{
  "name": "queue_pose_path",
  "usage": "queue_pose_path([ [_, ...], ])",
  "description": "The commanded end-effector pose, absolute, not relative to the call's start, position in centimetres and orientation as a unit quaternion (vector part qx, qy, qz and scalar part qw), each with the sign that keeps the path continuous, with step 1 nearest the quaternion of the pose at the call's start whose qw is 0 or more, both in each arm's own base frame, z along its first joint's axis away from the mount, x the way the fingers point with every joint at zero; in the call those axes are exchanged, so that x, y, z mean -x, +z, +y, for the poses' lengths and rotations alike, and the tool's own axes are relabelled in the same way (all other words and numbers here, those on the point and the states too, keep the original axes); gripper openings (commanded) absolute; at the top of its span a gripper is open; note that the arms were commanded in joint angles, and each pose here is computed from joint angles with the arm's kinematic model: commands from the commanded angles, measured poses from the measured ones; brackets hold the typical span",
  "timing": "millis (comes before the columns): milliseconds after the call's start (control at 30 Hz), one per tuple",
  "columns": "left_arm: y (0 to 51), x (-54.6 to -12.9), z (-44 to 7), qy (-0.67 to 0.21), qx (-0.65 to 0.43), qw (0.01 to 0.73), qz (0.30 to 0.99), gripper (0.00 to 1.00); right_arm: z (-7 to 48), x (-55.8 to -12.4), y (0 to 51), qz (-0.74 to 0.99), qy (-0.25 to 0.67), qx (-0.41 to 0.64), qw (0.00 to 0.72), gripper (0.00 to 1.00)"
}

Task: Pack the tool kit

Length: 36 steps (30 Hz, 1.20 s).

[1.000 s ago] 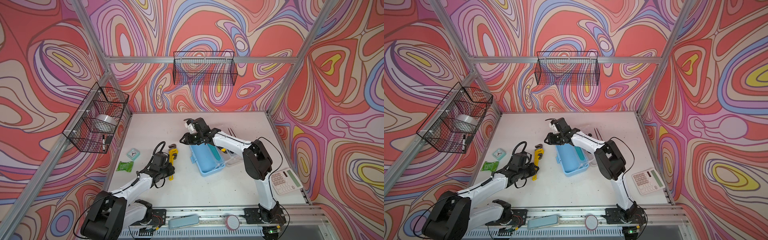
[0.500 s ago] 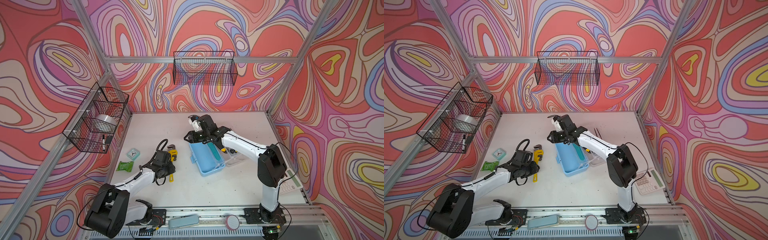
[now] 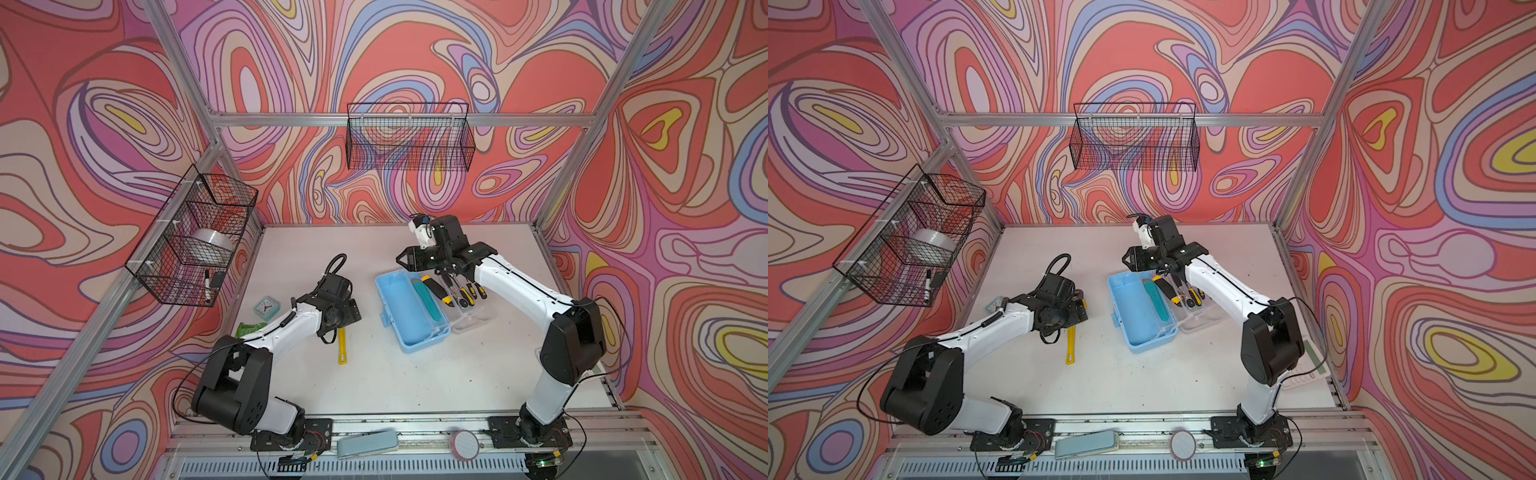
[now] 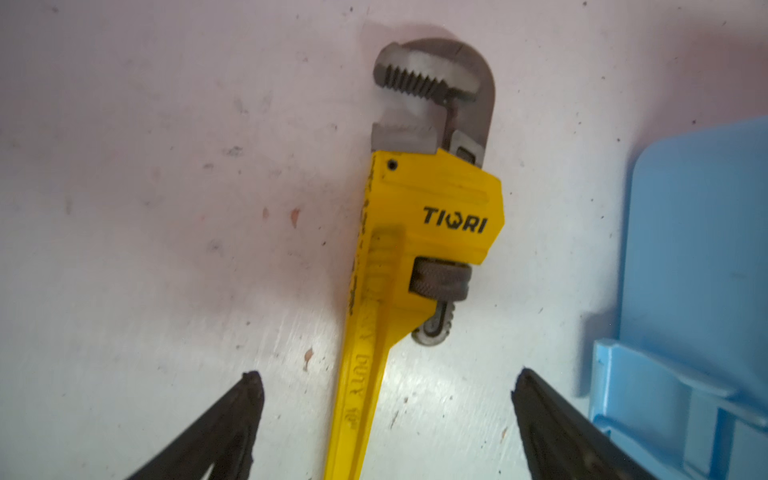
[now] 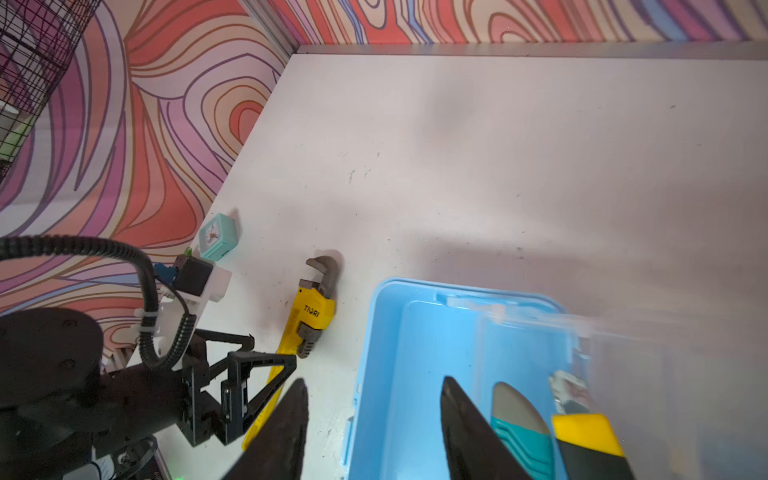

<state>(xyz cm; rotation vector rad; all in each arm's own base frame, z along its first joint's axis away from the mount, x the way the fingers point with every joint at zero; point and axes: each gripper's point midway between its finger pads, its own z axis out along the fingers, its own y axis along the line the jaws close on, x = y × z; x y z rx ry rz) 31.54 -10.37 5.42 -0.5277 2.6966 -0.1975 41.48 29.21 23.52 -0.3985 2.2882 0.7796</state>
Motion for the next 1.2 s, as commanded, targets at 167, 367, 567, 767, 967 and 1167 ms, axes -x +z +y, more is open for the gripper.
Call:
queue_pose_path([
  [167,3.8,-34.1,-9.2,-0.034,0.182,0.155,0.971,0.92,21.5,-42.8,24.4,0.888,0.256,0.116,0.364,0.54],
  [367,3.2,-34.6,-9.4,-0.031,0.171,0.141,0.975,0.8,18.7,-43.5,24.3,0.895,0.243,0.091,0.362,0.54],
  [567,2.9,-34.2,-9.8,-0.032,0.16,0.14,0.977,0.75,16.3,-44.1,24.3,0.9,0.228,0.075,0.365,0.55],
  [767,1.6,-33.1,-10.2,-0.017,0.144,0.122,0.982,0.74,13.8,-44.6,24.2,0.903,0.217,0.053,0.367,0.56],
  [967,1.2,-33.3,-10.3,-0.018,0.147,0.122,0.981,0.7,12.3,-44.5,24.0,0.906,0.207,0.046,0.367,0.56],
  [1167,0.9,-33.8,-10.2,-0.008,0.145,0.121,0.982,0.68,11.8,-44.4,23.7,0.907,0.206,0.041,0.366,0.56],
])
